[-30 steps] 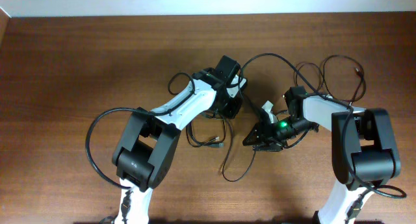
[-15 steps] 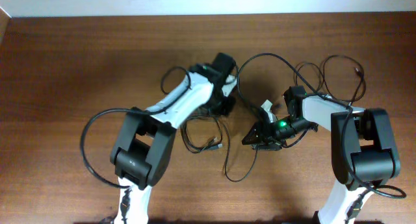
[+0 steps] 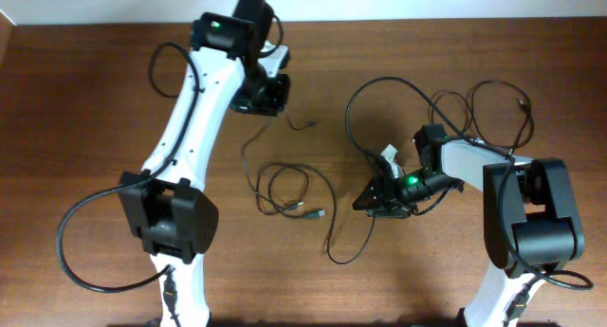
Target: Untangle cables
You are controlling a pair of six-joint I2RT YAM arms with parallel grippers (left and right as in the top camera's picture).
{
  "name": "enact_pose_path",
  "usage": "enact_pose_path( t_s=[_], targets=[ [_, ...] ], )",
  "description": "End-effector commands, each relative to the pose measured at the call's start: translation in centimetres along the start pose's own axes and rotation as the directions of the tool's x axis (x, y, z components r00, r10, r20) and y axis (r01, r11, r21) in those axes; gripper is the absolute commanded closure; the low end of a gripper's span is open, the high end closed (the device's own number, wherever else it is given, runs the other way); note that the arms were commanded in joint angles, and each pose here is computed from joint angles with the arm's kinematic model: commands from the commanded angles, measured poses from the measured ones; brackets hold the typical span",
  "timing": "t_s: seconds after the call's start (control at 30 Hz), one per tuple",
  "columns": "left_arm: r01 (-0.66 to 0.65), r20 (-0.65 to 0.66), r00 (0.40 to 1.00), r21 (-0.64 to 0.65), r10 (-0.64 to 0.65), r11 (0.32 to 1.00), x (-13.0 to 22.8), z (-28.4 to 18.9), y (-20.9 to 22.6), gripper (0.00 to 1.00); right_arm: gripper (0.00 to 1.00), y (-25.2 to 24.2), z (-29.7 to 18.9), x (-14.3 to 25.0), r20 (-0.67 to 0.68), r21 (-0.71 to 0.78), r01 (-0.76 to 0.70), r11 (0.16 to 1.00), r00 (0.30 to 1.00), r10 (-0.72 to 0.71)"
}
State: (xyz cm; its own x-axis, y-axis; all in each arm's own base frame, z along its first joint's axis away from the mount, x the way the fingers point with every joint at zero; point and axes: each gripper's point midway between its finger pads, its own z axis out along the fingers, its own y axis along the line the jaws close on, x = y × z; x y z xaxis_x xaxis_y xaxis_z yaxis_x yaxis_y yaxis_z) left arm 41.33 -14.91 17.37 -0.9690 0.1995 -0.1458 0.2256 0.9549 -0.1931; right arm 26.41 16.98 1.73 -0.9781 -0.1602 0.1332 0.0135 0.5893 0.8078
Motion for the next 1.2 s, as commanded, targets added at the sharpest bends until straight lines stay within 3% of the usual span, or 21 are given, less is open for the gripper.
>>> enact_pose_path(
  t_s=[0.0,0.13,0.33,0.43,0.47,0.53,0.63,0.67,0.8,0.87,1.03,1.17],
  targets=[
    [0.029,-0.010,0.999,-0.116,-0.030,0.993,0.2,0.2,3.2,1.00,0.38,-0.7,0.3,0.3,-0.010,0.013,0.000,1.000,1.000,0.000],
    [0.117,-0.068,0.988,-0.237,-0.137,0.964,2.1,2.5,5.6,0.95,0.38,-0.9,0.3,0.3,-0.012,0.028,0.000,1.000,1.000,0.000],
    [0.112,-0.166,0.973,-0.260,-0.158,0.959,5.1,7.5,6.8,0.89,0.38,-1.4,0.4,0.2,-0.005,0.043,0.011,0.999,1.000,-0.011],
    [0.109,-0.201,0.966,-0.265,-0.165,0.958,6.5,9.4,7.2,0.75,0.38,-1.6,0.7,0.3,0.001,0.043,0.018,0.999,1.000,-0.019],
    [0.108,-0.212,0.963,-0.267,-0.168,0.958,6.9,10.0,7.4,0.59,0.38,-1.7,0.7,0.3,0.004,0.043,0.022,0.999,1.000,-0.023],
    [0.107,-0.223,0.960,-0.269,-0.170,0.957,7.4,10.5,7.5,0.39,0.37,-1.7,0.8,0.4,0.004,0.039,0.022,0.999,1.000,-0.022],
    [0.110,-0.216,0.961,-0.268,-0.170,0.957,7.2,10.1,7.5,0.27,0.39,-1.7,0.8,0.4,0.003,0.040,0.022,0.999,1.000,-0.023],
    [0.112,-0.209,0.963,-0.267,-0.171,0.957,6.9,9.8,7.5,0.23,0.46,-1.7,0.8,0.4,0.002,0.040,0.024,0.999,1.000,-0.024],
    [0.153,-0.170,0.965,-0.263,-0.202,0.953,5.6,7.7,8.3,0.23,0.58,-1.0,2.0,0.4,-0.017,0.047,0.058,0.997,0.998,-0.057],
    [0.212,-0.142,0.956,-0.275,-0.258,0.938,5.3,7.4,9.3,0.25,0.58,-1.0,2.6,0.2,-0.019,0.074,0.051,0.996,0.999,-0.050],
    [0.469,-0.020,0.861,-0.351,-0.508,0.810,5.2,6.5,14.3,0.26,0.57,-1.8,3.9,0.2,-0.026,0.183,0.010,0.983,1.000,-0.005],
    [0.501,-0.005,0.844,-0.350,-0.537,0.791,5.7,7.7,15.9,0.24,0.57,-1.8,4.4,0.0,-0.024,0.208,0.016,0.978,1.000,-0.012]
  ],
)
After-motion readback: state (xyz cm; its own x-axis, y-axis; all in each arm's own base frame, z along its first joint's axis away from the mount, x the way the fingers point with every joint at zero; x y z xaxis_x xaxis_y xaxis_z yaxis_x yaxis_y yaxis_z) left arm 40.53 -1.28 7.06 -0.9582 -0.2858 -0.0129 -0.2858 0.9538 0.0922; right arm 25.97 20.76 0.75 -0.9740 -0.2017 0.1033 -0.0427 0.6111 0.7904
